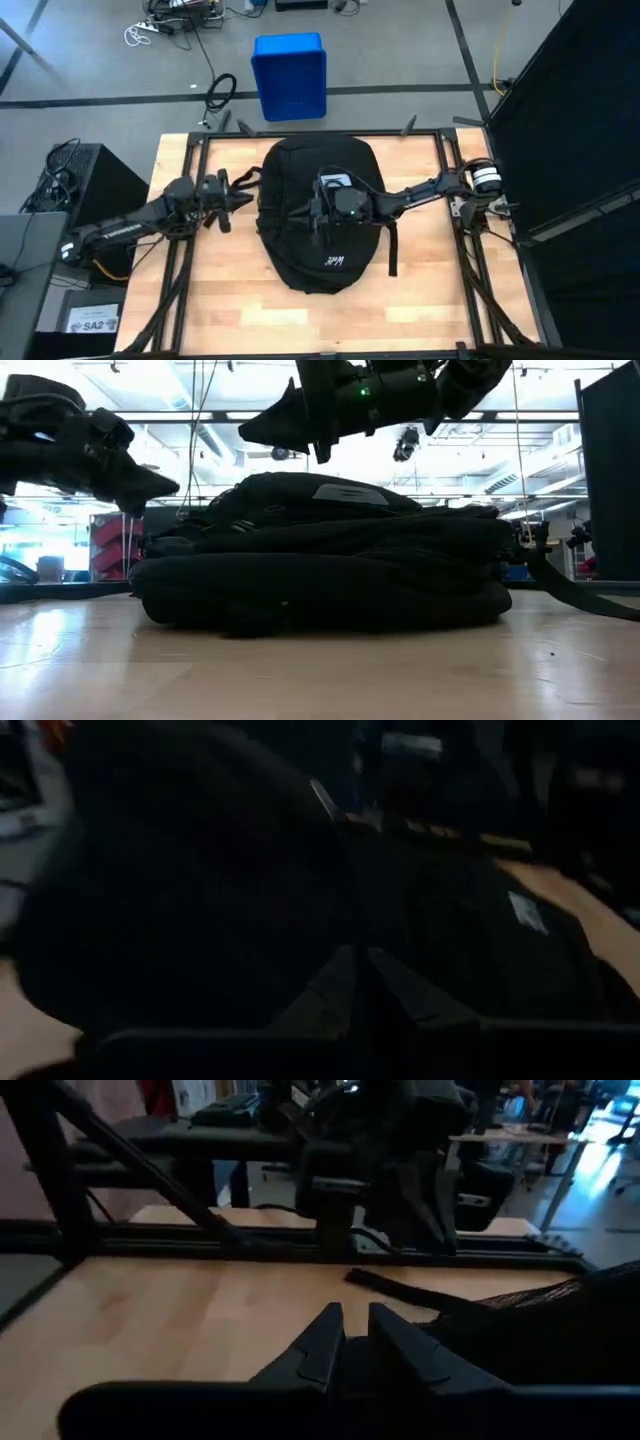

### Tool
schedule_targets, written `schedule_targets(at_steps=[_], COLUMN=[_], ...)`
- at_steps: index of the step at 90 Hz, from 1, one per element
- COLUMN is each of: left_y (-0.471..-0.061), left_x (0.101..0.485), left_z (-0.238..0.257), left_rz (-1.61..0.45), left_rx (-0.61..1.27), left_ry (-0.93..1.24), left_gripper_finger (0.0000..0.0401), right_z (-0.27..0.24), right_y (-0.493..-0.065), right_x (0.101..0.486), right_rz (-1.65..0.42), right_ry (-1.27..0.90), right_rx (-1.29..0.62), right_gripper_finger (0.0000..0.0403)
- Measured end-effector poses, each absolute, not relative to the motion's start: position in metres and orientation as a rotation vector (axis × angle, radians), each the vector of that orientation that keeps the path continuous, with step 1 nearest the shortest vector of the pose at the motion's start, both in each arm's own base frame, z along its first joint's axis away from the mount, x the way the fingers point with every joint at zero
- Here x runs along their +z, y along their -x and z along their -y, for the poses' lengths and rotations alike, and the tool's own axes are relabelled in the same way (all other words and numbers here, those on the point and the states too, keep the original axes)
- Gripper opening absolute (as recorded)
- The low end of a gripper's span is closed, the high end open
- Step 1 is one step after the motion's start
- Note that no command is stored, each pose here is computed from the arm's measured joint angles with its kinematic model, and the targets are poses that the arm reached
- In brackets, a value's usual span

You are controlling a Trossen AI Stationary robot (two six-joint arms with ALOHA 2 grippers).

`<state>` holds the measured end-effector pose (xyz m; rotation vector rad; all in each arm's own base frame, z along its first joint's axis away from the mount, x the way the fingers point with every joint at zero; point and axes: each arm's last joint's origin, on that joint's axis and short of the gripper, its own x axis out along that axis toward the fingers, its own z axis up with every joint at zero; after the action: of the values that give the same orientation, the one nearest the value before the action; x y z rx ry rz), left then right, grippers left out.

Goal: Unpack backpack
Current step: Open the backpack

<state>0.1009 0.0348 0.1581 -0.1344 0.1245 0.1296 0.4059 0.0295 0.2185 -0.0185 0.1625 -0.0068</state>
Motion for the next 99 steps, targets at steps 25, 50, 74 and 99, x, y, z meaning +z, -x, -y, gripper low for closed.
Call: schedule_targets(at_steps=[25, 50, 74, 99], left_y=[-0.108, -0.120, -0.128, -0.151], left_x=[0.155, 0.152, 0.136, 0.132], left_z=[-0.032, -0.026, -0.016, 0.003], left_rz=[-0.341, -0.450, -0.596, -0.536], left_rx=[0.124, 0.148, 0.197, 0.179], left_ry=[0.082, 0.197, 0.245, 0.261], left_gripper_finger=[0.0000, 0.0000, 0.0000, 0.0000], right_z=[-0.035, -0.034, -0.036, -0.043], right_y=[-0.405, -0.404, -0.404, -0.394], right_x=[0.218, 0.212, 0.211, 0.225], right_rz=[-0.169, -0.235, -0.248, -0.270], right_ry=[0.057, 0.166, 0.203, 0.271], right_rx=[0.009, 0.017, 0.007, 0.004], right_gripper_finger=[0.0028, 0.0028, 0.0034, 0.0036])
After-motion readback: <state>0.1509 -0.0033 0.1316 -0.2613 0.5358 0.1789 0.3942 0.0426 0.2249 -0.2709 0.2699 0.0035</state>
